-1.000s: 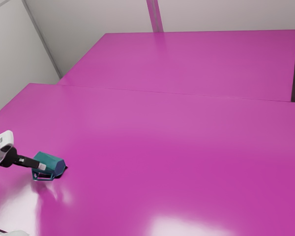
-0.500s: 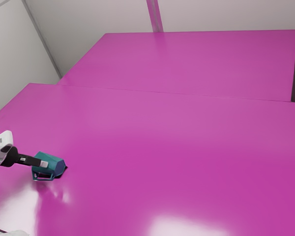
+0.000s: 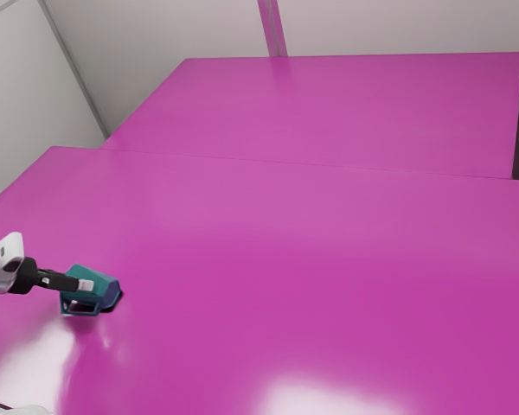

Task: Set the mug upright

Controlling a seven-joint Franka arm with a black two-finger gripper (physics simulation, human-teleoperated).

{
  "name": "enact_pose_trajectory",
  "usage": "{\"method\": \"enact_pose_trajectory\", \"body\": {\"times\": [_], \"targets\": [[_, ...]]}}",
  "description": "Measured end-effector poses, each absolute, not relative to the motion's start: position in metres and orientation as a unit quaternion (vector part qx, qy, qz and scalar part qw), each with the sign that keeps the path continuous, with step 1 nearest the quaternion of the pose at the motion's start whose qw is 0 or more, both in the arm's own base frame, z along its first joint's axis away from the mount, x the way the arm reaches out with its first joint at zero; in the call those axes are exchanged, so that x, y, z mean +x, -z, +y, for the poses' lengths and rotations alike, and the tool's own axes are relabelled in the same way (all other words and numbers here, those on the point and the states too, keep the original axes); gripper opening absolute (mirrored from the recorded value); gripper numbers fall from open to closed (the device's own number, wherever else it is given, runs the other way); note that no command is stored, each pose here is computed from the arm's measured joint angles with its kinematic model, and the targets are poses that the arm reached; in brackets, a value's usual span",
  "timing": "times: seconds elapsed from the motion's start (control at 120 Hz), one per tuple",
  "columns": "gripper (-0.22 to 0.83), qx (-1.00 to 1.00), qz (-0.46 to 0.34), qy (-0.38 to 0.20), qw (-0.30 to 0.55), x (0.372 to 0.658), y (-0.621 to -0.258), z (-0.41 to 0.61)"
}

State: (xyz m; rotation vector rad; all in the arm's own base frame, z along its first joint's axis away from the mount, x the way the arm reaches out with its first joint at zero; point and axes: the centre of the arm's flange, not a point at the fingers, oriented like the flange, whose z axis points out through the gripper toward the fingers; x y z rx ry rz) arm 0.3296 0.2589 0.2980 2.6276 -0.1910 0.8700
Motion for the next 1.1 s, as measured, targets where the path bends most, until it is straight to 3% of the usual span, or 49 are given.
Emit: {"method": "enact_pose_trajectory", "body": {"times": [0.425, 0.633, 0.75, 0.942, 1.1], "targets": [[0.52, 0.923, -0.087, -0.303, 0.22, 0.341, -0.296, 0.237], [0.18, 0.922, -0.086, -0.297, 0.231, 0.348, -0.299, 0.227], [0.05, 0.923, -0.08, -0.296, 0.233, 0.349, -0.301, 0.226], [-0.1, 0.923, -0.074, -0.301, 0.227, 0.352, -0.312, 0.227], [-0.14, 0.923, -0.082, -0.308, 0.216, 0.361, -0.33, 0.225]]}}
